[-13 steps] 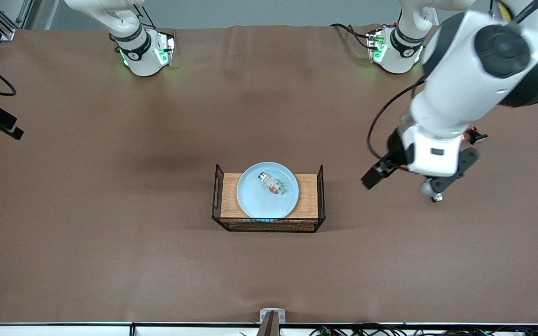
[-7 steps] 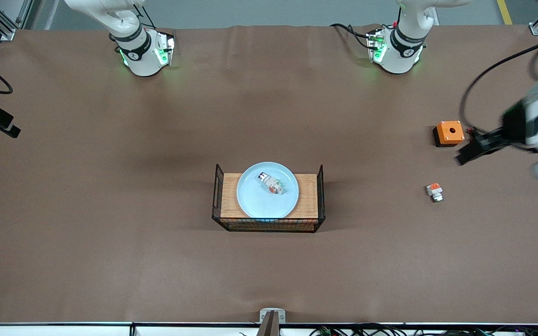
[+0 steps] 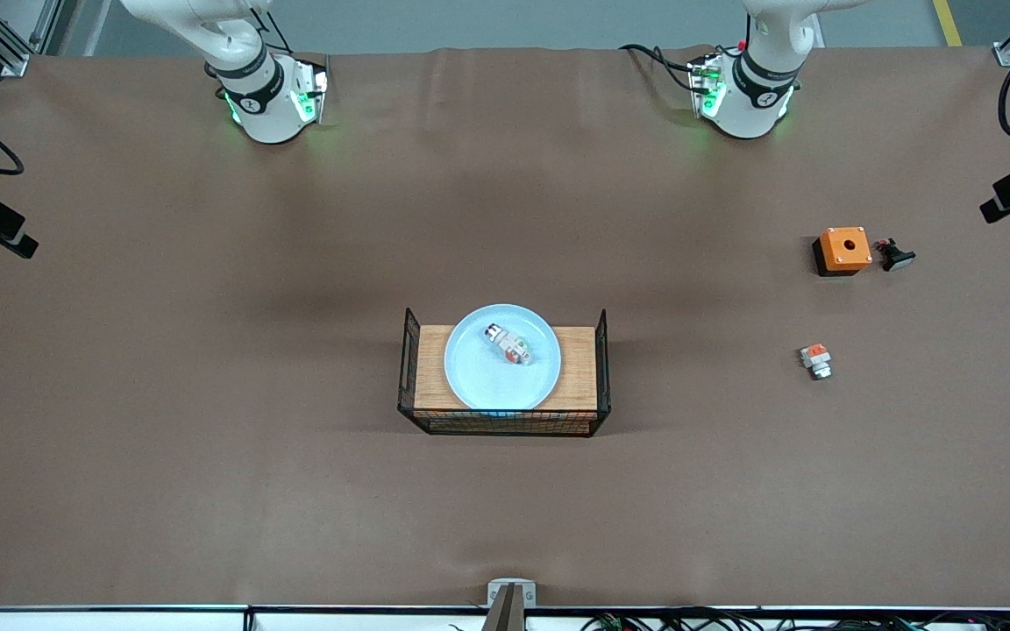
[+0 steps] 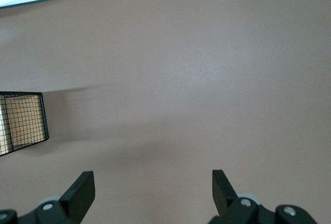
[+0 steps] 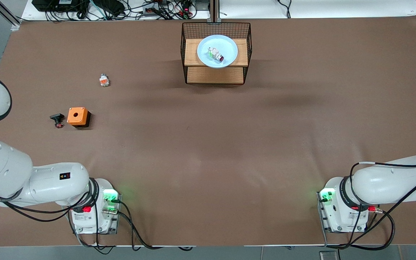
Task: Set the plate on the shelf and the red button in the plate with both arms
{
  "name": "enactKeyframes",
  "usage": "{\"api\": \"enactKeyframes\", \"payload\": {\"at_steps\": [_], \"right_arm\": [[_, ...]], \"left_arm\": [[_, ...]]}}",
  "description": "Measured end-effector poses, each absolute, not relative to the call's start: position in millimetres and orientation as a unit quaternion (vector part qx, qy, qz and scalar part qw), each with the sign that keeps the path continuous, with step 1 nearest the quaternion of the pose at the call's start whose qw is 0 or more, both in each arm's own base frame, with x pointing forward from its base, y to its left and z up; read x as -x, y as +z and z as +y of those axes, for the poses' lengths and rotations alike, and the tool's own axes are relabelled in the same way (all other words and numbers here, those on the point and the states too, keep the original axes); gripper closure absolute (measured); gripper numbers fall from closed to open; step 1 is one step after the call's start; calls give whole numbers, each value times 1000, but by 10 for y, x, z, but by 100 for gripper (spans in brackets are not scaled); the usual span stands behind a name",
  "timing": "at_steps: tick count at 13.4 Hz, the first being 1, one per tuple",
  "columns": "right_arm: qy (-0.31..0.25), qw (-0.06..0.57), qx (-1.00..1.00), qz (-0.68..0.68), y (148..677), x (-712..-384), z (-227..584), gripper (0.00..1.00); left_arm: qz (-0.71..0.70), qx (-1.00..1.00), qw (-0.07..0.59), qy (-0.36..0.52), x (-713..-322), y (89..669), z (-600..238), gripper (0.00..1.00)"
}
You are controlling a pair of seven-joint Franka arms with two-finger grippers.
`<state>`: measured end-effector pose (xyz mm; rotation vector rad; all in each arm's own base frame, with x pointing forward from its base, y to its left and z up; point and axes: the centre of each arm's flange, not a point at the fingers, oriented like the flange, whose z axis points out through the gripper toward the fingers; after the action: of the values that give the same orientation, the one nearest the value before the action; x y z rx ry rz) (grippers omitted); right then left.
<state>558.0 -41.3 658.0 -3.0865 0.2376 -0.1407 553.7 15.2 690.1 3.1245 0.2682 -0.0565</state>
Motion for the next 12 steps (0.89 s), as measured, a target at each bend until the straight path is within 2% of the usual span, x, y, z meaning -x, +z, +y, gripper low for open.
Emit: {"api": "enactKeyframes", "payload": {"at_steps": [12], "right_arm": [[-46,21,996,76,6582,-5580,-406,0]], "left_arm": [[32,-999,-6,-5,-5041,6805,-206,0]]}}
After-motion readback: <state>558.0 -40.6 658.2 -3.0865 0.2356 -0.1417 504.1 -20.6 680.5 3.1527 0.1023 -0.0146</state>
